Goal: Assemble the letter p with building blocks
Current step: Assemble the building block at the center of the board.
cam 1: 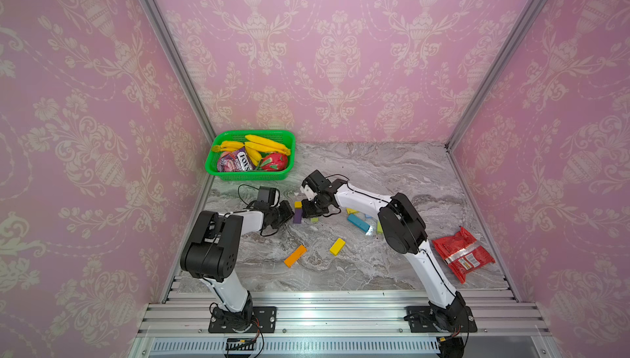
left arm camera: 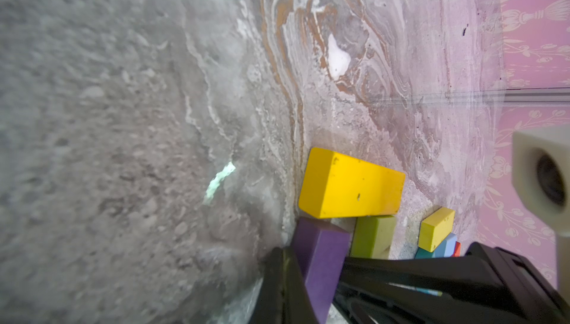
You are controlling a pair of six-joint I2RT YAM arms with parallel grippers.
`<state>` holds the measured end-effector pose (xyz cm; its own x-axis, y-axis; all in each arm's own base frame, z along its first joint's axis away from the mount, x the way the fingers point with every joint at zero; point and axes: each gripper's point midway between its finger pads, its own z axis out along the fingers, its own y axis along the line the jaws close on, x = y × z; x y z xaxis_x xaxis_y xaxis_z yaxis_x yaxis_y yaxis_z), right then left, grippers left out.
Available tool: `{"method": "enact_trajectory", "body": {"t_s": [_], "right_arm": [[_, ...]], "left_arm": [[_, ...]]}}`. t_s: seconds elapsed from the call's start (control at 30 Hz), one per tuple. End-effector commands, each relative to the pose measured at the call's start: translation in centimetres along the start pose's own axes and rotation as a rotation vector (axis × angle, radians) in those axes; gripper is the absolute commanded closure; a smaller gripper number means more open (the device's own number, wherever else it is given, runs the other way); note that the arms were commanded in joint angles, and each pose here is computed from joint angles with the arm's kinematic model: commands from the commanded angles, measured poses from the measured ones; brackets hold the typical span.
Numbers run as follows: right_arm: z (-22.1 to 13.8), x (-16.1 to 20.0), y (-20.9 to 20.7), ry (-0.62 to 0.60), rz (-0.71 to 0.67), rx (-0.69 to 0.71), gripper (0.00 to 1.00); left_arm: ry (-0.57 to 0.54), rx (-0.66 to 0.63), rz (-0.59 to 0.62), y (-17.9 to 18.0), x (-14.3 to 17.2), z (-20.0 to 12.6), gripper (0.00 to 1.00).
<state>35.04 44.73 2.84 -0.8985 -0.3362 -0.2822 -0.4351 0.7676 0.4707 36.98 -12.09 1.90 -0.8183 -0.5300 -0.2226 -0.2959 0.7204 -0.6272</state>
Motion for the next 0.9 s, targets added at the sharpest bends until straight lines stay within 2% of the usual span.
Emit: {"method": "enact_trajectory", "body": {"t_s": [0.0,0.87], "right_arm": [[1.28,0.36,-1.21,0.026,0.033,0.022,0.86],[0.95,0.53,-1.29,0.025,0.039,0.027,0.84]], "left_arm": [[0.063,-0.105,-0.014,2.79,1.92,0.02,1.0],[0.06,-0.124,-0.014,3.17,1.91,-0.12,1.0]]}}
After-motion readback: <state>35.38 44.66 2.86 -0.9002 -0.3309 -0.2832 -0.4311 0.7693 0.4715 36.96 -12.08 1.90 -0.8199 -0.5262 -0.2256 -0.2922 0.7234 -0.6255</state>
